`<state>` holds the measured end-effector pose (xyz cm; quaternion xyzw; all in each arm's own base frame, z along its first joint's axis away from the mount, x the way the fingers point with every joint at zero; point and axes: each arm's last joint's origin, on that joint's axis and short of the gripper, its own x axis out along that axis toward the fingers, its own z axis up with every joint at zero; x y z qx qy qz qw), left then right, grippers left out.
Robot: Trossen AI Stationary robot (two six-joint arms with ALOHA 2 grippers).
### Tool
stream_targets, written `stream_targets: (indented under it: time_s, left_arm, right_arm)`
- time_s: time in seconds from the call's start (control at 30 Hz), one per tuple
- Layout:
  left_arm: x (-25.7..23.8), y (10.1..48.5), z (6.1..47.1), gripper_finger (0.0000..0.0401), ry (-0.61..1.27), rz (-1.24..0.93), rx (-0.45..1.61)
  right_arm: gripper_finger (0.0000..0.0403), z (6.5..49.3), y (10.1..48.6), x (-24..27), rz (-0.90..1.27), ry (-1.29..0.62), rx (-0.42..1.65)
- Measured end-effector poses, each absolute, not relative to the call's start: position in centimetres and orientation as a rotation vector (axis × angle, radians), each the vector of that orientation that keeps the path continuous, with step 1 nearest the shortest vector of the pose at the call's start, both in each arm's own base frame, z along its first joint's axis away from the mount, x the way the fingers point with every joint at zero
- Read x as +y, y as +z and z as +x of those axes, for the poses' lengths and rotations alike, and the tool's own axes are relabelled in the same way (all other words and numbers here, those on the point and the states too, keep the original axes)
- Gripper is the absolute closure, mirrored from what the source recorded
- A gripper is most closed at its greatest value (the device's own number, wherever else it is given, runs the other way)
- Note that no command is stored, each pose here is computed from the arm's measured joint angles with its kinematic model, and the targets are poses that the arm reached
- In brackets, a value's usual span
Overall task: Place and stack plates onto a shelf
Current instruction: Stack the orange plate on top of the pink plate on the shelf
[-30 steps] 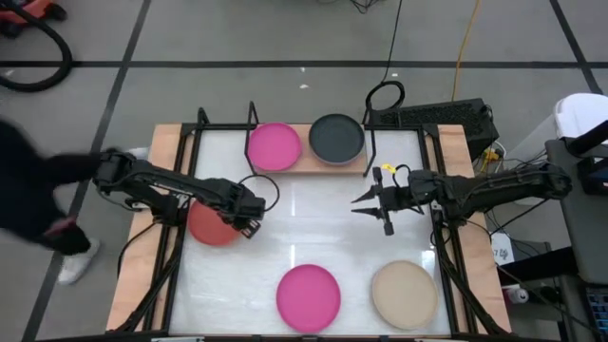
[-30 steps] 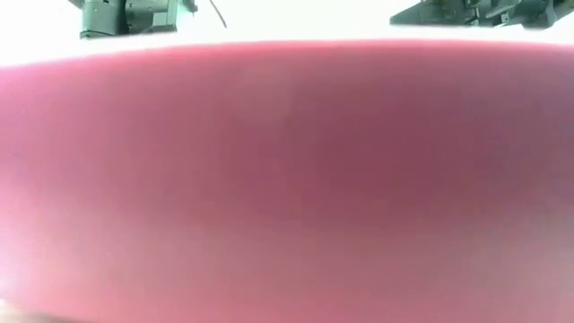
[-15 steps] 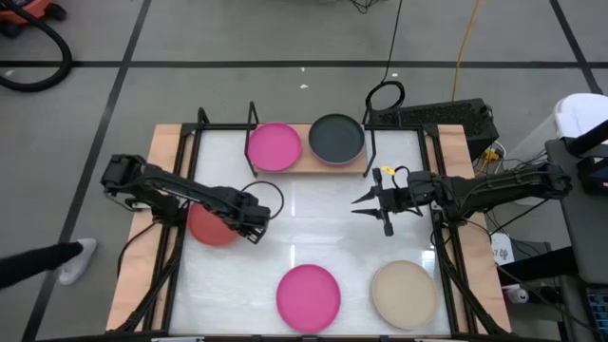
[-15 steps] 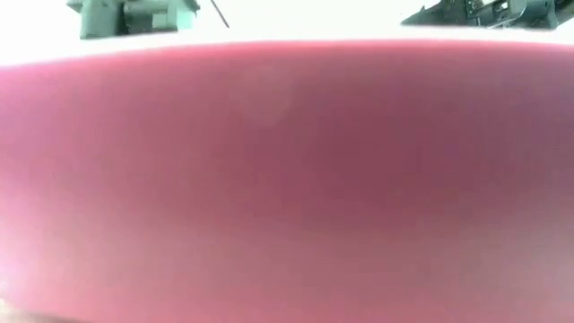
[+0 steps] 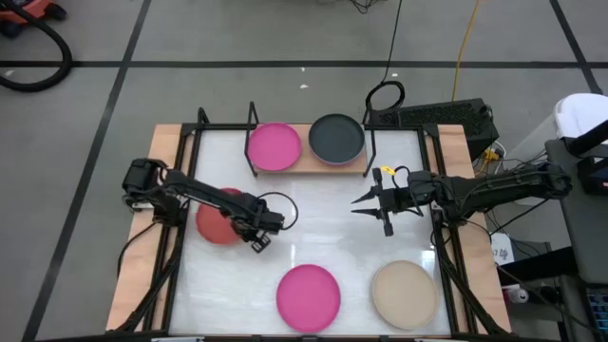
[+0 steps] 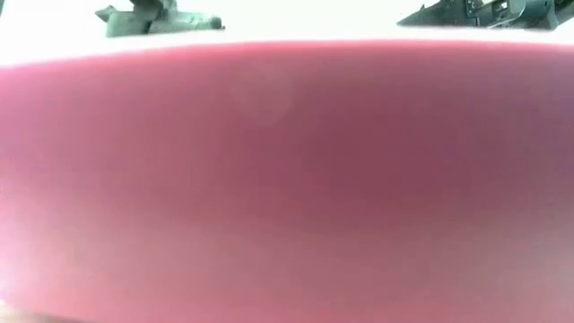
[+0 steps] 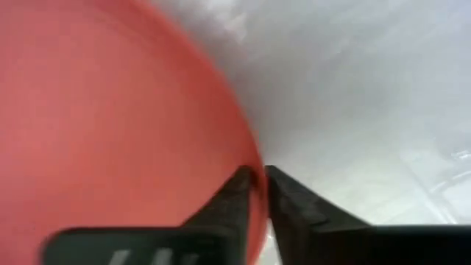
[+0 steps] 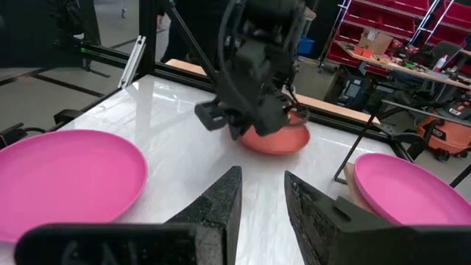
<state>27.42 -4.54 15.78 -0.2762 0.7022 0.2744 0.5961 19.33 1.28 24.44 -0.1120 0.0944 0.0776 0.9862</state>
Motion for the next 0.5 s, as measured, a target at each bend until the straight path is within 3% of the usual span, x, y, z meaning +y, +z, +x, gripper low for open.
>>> stream_targets:
  time_s: [0.07, 0.27, 0.5]
  left_arm:
    - [-4.5, 17.0, 27.8, 0.0386, 0.637, -0.608, 1.633]
    - [-5.0, 23.2, 29.6, 0.0393, 0.512, -0.507, 1.619]
    - [-7.0, 34.8, 32.3, 0.0393, 0.214, -0.145, 1.204]
  right_arm:
    - [0.0316, 19.3, 24.5, 1.3, -0.225, 0.156, 0.188]
    - [0.0316, 19.3, 24.4, 1.3, -0.222, 0.156, 0.191]
    - [0.0316, 19.3, 24.4, 1.3, -0.228, 0.157, 0.194]
